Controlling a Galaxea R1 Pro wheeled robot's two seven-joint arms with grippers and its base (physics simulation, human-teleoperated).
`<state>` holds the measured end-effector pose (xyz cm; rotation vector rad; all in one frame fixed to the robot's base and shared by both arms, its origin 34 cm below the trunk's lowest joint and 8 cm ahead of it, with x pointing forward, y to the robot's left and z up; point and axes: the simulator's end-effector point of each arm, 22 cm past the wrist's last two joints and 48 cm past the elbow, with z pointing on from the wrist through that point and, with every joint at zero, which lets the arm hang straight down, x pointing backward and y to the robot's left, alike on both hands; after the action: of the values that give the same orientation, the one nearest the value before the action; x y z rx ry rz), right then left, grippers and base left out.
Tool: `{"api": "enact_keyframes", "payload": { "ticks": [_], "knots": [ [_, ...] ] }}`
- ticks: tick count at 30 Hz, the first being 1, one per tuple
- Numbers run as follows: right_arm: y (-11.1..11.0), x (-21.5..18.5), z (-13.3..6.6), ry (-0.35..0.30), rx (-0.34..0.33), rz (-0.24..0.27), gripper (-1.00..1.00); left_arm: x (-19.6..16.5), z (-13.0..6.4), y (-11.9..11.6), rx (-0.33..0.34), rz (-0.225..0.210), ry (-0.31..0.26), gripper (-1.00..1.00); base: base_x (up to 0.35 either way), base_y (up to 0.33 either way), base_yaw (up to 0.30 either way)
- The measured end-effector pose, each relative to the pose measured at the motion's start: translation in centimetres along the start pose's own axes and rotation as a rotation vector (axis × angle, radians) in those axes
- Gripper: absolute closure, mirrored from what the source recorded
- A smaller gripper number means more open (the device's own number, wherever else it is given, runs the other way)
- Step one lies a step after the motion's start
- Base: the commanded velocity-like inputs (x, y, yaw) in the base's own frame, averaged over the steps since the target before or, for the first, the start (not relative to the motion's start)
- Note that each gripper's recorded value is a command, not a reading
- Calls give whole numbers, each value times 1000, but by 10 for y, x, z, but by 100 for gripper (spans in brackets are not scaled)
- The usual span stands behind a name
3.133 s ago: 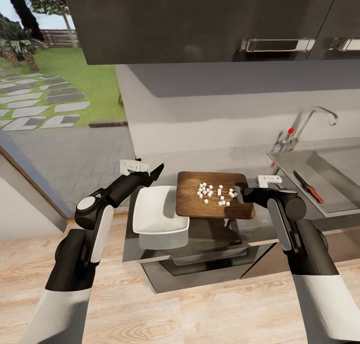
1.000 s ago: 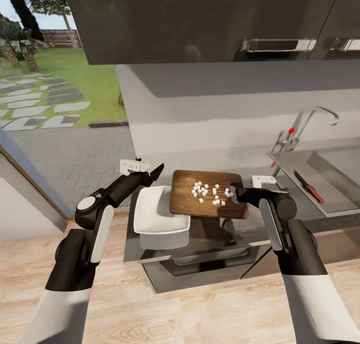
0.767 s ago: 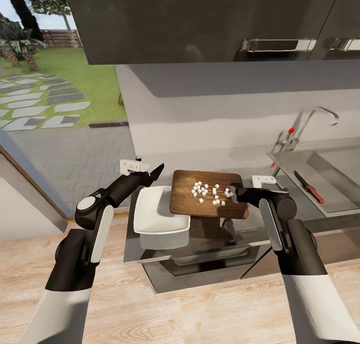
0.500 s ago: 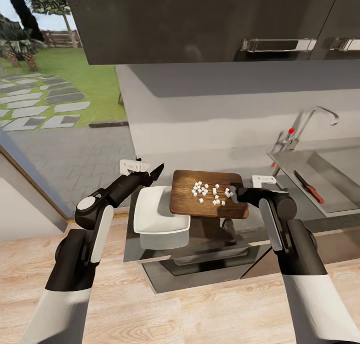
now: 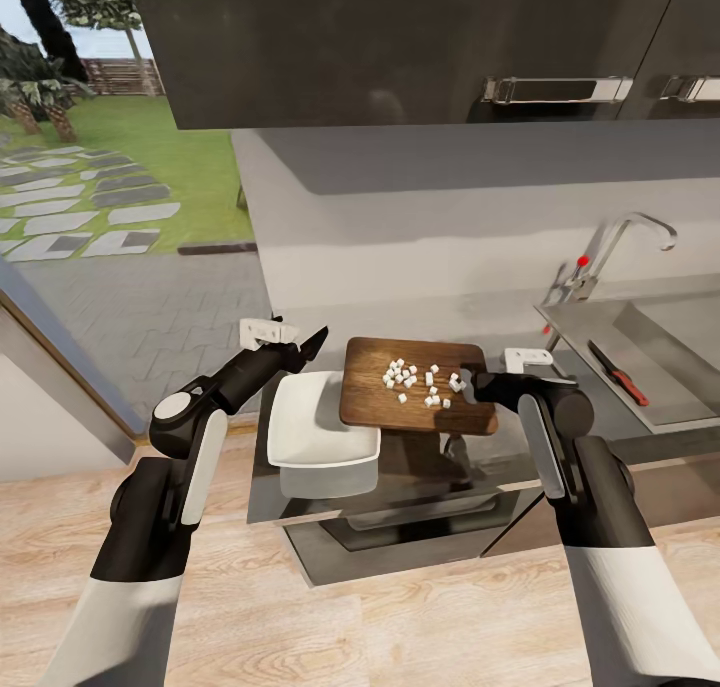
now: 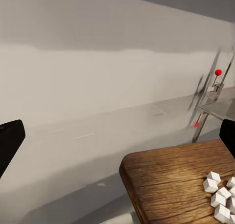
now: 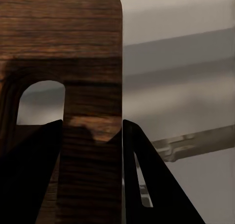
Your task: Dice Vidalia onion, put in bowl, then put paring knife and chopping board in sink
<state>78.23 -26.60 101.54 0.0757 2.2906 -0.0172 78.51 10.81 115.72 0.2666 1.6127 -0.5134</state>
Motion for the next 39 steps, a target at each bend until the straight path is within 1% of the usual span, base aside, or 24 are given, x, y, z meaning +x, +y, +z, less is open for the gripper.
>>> {"api": "enact_keyframes", "payload": {
  "ticks": [18, 39],
  "knots": [
    [1, 0, 0, 1, -2, -2, 100, 0, 0, 0, 0, 0, 0, -100, 0, 0, 0],
    [1, -7, -6, -13, -3, -1, 100, -8, -2, -2, 2, 6, -11, -100, 0, 0, 0]
  ]
}}
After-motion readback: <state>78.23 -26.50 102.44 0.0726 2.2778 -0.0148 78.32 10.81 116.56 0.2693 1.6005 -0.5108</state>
